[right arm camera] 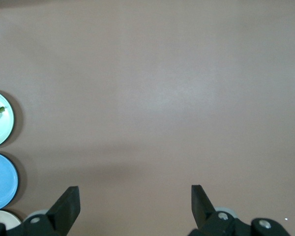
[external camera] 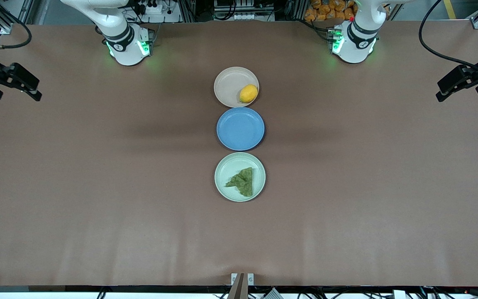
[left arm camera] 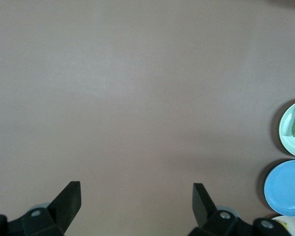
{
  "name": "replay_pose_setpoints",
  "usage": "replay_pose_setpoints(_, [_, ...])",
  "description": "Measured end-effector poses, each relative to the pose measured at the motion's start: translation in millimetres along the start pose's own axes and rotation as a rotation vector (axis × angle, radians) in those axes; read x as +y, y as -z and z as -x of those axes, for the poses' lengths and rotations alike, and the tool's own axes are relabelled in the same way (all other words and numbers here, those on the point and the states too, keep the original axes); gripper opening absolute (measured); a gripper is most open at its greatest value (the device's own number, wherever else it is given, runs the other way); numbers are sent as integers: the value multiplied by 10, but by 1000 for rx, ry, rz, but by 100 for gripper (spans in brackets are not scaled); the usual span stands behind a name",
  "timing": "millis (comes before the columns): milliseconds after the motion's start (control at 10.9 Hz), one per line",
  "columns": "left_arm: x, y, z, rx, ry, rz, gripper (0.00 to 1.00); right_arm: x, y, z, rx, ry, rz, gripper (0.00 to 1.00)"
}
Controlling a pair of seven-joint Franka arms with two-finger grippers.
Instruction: Place lemon and lettuce in plates
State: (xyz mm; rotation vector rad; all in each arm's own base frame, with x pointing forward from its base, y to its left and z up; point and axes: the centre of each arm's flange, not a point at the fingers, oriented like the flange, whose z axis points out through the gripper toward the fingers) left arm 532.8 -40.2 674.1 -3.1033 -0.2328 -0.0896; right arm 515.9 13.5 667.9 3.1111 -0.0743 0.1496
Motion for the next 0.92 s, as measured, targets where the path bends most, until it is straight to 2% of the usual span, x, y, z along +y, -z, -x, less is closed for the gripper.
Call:
replay_pose_setpoints(276, [8,1,2,0,-1,0,100,65,118,23,15,-8,5,100])
replay_pose_setpoints(645, [30,-2,13,-5,-75,-1,100,71,103,64,-16,9,7,100])
replay_pose_setpoints(921, [38,-3,18,-7,-81,-1,100,74,91,79,-30,9,8,100])
